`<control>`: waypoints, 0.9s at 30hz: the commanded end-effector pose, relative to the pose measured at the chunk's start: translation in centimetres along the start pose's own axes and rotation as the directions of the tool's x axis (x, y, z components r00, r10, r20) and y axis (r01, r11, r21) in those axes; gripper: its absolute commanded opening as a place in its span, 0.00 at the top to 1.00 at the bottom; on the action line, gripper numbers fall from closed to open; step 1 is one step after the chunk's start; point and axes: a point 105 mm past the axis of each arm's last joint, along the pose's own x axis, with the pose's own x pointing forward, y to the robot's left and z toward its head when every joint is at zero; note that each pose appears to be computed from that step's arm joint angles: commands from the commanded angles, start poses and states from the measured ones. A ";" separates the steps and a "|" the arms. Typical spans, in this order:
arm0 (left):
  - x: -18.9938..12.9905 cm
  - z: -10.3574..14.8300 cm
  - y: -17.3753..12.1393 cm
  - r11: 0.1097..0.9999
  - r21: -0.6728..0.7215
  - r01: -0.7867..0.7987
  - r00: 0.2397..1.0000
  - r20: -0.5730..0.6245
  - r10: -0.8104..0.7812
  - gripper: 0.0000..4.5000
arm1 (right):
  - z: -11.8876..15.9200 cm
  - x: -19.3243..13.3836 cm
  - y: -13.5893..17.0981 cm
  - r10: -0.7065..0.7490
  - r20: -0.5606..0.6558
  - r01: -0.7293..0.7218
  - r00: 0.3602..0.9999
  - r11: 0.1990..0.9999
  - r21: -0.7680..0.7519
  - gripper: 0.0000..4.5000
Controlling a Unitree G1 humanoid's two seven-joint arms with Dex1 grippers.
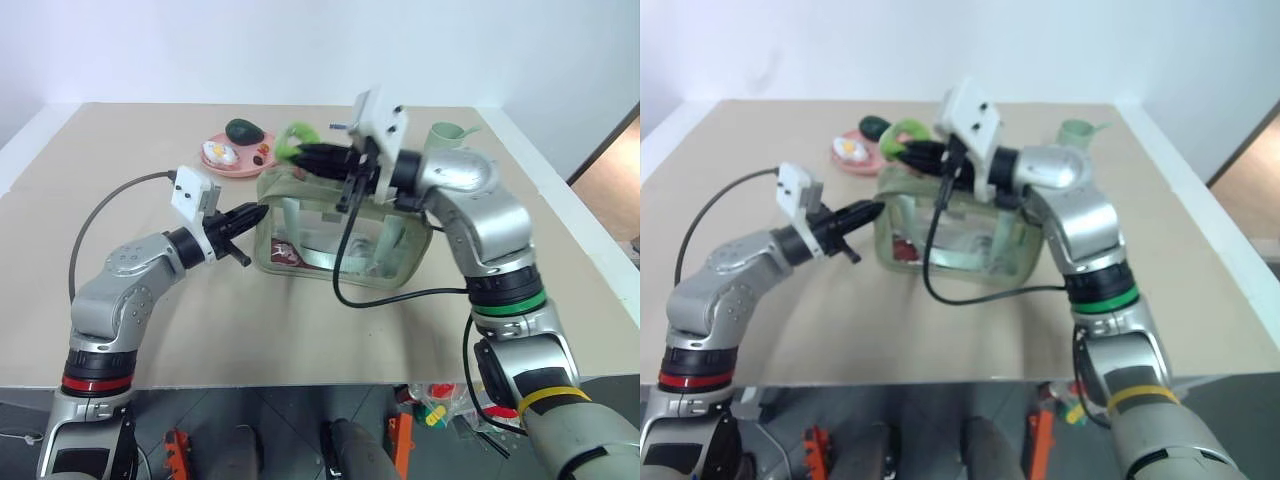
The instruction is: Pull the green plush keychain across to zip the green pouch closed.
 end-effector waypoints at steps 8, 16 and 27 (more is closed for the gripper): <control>-0.2 0.9 0.1 0.999 0.025 -0.048 0.999 0.024 0.048 1.00 | -4.8 -15.4 -6.7 -0.442 -0.363 0.362 0.820 0.892 -0.269 0.99; -0.4 0.2 0.1 0.998 0.029 -0.058 0.998 0.000 0.058 1.00 | -11.0 -17.6 -1.4 -0.401 -0.614 0.371 0.680 0.910 -0.183 0.99; 0.1 0.2 -0.2 0.998 0.043 -0.053 0.999 0.001 0.053 1.00 | -18.0 -16.1 4.0 -0.374 -0.712 0.424 0.595 0.898 -0.117 0.99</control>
